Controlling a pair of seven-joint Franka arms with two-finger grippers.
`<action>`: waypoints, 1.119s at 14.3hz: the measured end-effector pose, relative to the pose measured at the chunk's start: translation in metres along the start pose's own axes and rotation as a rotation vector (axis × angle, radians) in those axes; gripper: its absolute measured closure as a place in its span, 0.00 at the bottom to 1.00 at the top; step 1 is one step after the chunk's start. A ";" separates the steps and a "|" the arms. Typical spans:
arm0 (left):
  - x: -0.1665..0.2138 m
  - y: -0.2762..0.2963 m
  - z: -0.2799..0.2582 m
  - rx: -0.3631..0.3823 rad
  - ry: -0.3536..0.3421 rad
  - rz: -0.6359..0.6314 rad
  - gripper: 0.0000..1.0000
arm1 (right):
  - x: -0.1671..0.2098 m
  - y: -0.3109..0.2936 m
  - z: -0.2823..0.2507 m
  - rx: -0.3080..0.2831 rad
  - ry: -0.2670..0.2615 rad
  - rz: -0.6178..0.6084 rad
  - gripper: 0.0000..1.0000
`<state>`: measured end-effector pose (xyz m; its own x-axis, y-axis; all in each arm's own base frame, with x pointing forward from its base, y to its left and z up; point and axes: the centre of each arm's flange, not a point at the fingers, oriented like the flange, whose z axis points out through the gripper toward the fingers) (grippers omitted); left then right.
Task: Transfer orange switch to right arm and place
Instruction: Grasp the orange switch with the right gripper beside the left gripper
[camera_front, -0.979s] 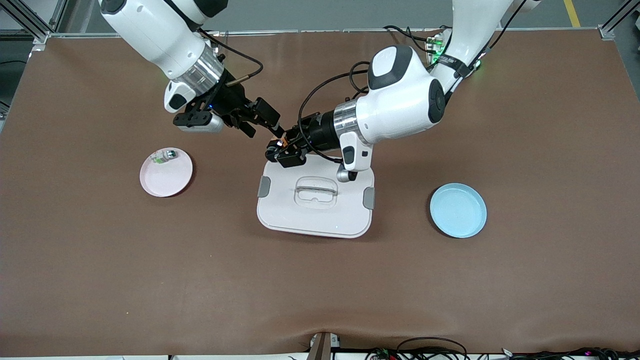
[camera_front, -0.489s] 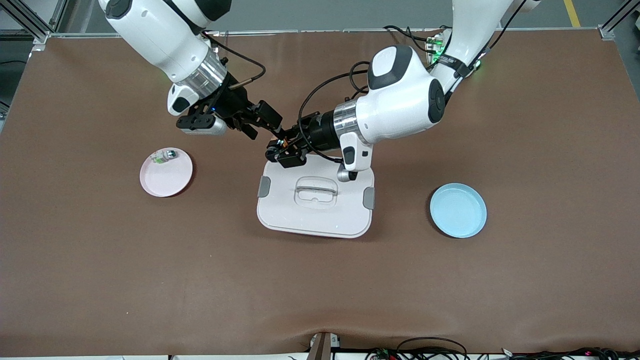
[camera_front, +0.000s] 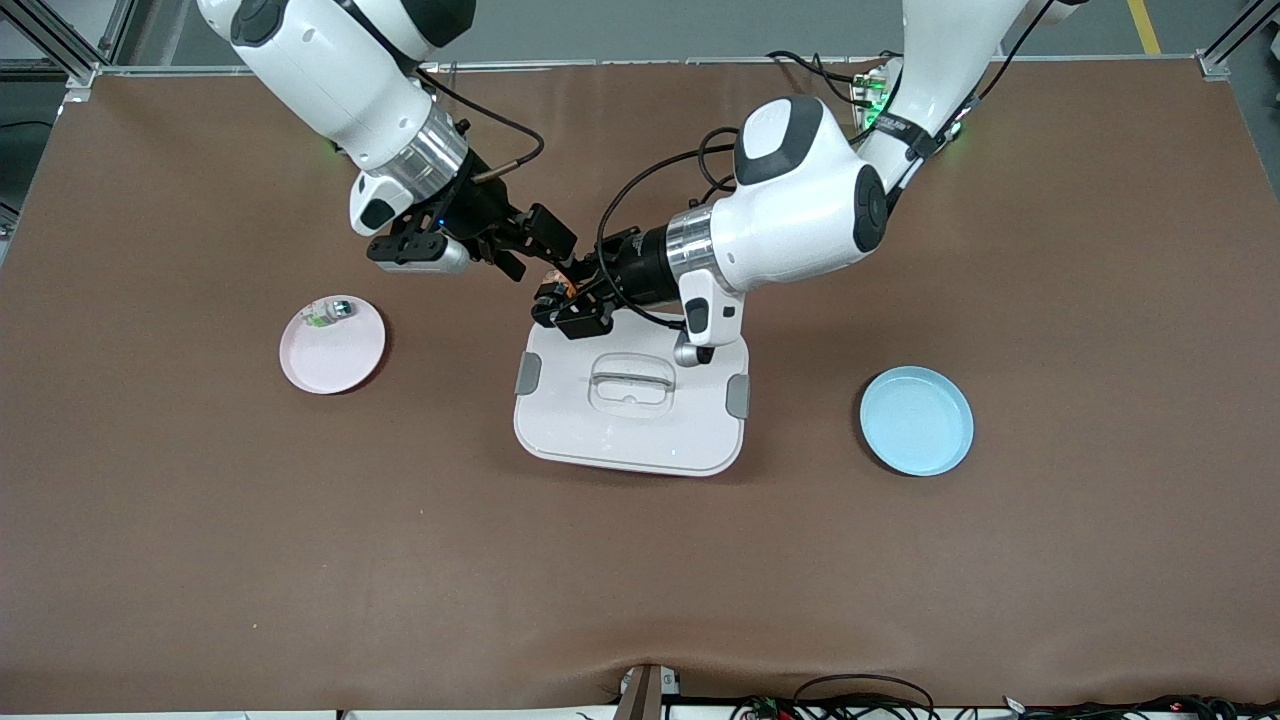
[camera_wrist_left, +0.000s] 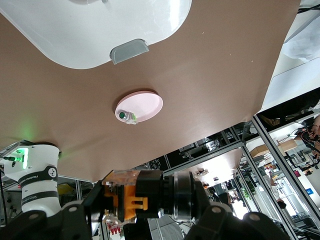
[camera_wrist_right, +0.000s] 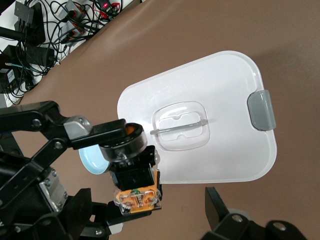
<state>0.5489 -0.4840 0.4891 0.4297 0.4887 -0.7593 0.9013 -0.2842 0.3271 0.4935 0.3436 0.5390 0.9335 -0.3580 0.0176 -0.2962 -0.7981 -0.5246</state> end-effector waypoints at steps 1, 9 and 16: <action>0.000 0.000 0.000 0.000 0.000 0.000 0.28 | 0.000 0.000 0.001 -0.001 -0.001 0.000 0.00; -0.001 0.001 -0.001 -0.004 -0.002 0.002 0.28 | 0.002 -0.002 0.009 -0.007 -0.006 0.000 0.33; -0.001 0.000 0.001 0.000 -0.002 0.002 0.28 | 0.001 -0.006 0.007 0.000 -0.004 -0.010 0.59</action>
<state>0.5485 -0.4854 0.4897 0.4312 0.4865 -0.7599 0.9004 -0.2854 0.3282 0.4974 0.3518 0.5368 0.9373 -0.3481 0.0189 -0.2871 -0.8015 -0.5245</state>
